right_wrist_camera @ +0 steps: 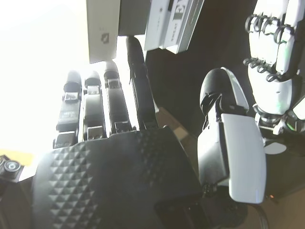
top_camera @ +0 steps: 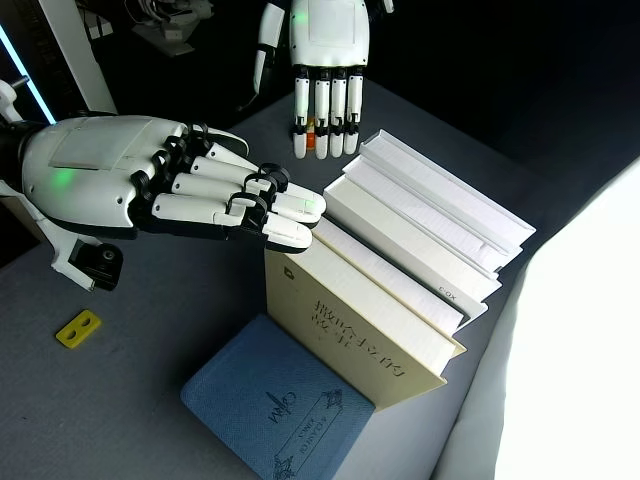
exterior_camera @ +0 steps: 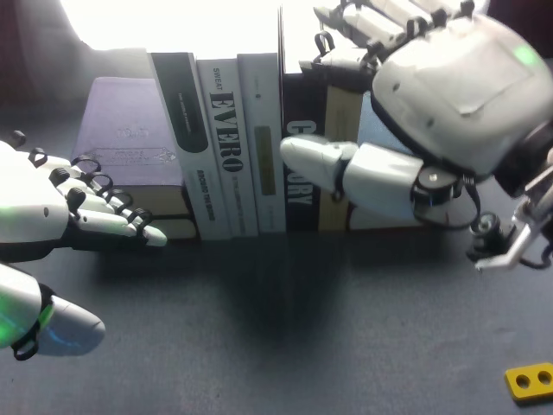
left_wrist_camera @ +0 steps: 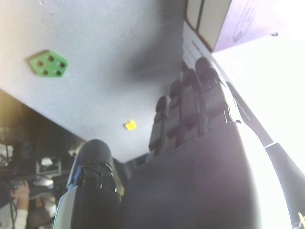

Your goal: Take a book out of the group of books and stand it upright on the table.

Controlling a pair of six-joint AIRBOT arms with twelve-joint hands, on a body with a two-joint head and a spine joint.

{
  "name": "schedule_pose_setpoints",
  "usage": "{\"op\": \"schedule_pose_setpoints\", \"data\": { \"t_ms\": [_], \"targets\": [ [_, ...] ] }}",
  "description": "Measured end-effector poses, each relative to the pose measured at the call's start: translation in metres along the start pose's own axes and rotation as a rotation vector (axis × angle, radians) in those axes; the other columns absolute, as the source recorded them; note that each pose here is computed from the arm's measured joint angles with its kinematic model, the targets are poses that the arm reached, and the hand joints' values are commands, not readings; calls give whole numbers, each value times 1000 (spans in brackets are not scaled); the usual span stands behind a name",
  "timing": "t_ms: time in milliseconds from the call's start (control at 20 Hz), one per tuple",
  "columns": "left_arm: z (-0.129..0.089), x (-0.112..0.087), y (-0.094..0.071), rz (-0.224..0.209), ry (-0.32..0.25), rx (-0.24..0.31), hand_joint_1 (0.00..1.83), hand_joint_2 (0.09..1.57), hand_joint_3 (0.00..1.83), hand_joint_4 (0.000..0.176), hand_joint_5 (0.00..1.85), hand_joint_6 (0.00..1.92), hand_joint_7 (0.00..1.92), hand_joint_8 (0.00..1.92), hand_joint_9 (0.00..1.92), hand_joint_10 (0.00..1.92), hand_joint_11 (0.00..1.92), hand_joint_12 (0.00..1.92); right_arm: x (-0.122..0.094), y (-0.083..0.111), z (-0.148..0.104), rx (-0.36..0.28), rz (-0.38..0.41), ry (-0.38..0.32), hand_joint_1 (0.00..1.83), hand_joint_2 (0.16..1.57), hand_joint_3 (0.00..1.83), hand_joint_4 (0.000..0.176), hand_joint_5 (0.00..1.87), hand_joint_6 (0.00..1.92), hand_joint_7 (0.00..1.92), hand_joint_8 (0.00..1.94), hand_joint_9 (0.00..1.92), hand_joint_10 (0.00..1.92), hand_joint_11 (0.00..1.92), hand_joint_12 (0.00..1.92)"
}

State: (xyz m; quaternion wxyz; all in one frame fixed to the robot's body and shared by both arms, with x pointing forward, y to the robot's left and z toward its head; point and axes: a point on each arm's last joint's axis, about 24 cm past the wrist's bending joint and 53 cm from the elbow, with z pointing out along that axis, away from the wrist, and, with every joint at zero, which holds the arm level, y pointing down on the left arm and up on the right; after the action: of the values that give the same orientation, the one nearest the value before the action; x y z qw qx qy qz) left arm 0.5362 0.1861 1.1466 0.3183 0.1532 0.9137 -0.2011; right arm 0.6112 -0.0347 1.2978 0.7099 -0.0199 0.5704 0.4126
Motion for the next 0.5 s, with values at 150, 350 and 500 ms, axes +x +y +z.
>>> {"op": "schedule_pose_setpoints", "data": {
  "t_ms": [150,350,500],
  "targets": [
    [0,0,0,0,0,0,0,1318,0,50,75,3,120,4,133,12,0,397,-13,7,4,-26,-7,-43,0,1168,0,0,606,5,164,4,53,2,0,198],
    [0,0,0,0,0,0,0,1319,0,41,68,0,112,0,101,0,0,307,8,-9,8,9,-2,-2,0,1171,1,0,621,3,165,0,62,0,0,226],
    [0,0,0,0,0,0,0,1327,2,44,88,4,107,1,102,1,0,306,13,-15,8,26,14,10,0,1170,0,0,628,6,171,4,62,4,0,223]
  ]
}}
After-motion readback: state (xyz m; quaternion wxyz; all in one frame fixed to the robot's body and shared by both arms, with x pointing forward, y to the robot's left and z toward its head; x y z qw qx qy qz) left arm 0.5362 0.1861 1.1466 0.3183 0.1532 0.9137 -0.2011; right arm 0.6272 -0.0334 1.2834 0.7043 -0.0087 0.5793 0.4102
